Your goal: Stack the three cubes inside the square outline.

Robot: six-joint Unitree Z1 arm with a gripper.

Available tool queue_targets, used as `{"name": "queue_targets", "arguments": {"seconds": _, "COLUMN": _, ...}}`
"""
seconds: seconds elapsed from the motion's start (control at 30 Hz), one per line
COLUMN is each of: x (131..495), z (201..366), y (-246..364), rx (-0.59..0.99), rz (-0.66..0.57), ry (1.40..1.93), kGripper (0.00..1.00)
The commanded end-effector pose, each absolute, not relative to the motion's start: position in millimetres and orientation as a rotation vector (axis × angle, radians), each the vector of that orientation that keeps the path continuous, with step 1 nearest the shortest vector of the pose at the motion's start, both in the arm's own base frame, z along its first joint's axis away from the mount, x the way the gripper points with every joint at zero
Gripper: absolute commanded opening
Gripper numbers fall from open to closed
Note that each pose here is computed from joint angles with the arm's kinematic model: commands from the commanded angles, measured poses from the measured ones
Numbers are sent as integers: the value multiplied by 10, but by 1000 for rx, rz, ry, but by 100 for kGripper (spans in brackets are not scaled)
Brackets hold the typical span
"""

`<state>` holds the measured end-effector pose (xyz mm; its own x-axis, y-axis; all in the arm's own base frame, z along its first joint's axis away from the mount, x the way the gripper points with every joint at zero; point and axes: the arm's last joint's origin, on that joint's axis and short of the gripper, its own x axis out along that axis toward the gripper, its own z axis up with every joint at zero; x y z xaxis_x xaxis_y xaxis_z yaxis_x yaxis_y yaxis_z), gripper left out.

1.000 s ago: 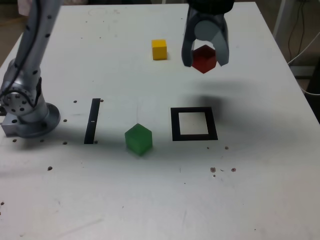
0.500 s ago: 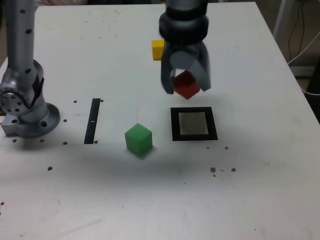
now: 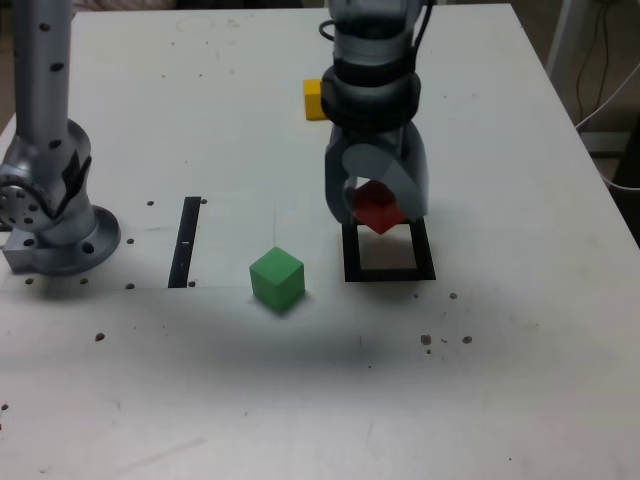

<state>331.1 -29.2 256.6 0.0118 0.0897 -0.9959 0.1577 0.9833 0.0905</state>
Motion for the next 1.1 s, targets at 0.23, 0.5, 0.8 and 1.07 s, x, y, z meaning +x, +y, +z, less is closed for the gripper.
{"name": "queue_targets", "arguments": {"seconds": 0.23, "x": 3392, "z": 2431, "y": -337, "rx": 200, "rz": -61, "ry": 1583, "kGripper": 49}}
{"name": "queue_targets", "arguments": {"seconds": 0.5, "x": 3423, "z": 2361, "y": -345, "rx": 195, "rz": -68, "ry": 1597, "kGripper": 50}}
{"name": "queue_targets", "arguments": {"seconds": 0.8, "x": 3429, "z": 2289, "y": -347, "rx": 196, "rz": -69, "ry": 1614, "kGripper": 68}}
{"name": "queue_targets", "arguments": {"seconds": 1.07, "x": 3441, "z": 2172, "y": -350, "rx": 194, "rz": -74, "ry": 1645, "kGripper": 70}}
